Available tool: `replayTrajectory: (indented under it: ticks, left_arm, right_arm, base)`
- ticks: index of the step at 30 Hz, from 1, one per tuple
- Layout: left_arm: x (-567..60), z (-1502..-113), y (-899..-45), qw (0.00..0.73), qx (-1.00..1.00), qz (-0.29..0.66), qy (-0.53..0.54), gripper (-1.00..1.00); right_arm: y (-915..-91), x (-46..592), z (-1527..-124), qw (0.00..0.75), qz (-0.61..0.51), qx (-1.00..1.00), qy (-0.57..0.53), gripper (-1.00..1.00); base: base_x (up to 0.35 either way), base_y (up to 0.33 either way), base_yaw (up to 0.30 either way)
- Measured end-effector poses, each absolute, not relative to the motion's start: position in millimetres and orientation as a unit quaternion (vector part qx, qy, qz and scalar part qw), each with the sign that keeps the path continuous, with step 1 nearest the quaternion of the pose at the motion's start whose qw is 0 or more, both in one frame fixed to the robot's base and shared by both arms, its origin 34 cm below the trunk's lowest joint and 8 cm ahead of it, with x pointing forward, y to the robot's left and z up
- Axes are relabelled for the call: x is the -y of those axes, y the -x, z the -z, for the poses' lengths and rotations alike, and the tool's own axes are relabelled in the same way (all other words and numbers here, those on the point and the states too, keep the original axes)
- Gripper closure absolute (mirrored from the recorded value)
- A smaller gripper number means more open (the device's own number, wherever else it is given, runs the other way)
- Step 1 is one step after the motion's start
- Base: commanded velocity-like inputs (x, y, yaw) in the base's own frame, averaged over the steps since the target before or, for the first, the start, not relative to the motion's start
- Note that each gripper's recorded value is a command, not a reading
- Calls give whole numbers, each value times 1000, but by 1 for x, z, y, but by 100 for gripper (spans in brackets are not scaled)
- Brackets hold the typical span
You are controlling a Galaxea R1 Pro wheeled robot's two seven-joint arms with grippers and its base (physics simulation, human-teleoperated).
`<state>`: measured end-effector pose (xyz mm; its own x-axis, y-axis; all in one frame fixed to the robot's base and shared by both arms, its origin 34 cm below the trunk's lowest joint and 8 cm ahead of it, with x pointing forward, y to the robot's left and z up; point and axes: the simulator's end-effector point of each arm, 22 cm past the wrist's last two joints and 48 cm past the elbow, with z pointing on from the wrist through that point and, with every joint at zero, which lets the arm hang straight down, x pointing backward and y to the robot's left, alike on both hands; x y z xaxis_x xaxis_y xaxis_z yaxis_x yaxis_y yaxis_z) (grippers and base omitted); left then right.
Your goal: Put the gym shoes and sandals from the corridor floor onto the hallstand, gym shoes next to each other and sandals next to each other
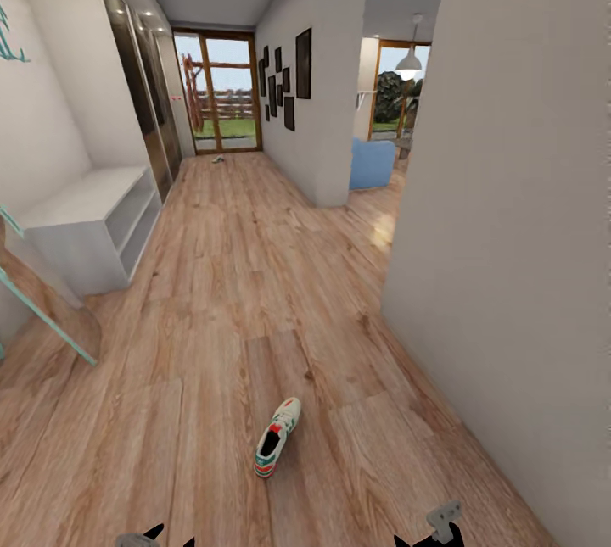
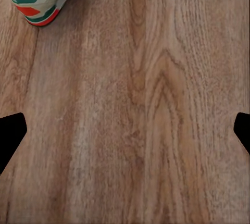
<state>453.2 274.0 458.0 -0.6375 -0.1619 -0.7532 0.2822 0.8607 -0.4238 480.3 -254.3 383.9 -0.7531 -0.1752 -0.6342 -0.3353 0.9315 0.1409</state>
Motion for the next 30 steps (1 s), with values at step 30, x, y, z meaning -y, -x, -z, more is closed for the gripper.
replayTrajectory:
  ticks: [30]
  left_arm:
    - [-283,-454,-457,427,-871,241,-22,-100]
  right_arm:
    - [-480,253,-384,323,-124,-928,138,-100]
  base:
    - [106,40,-202]
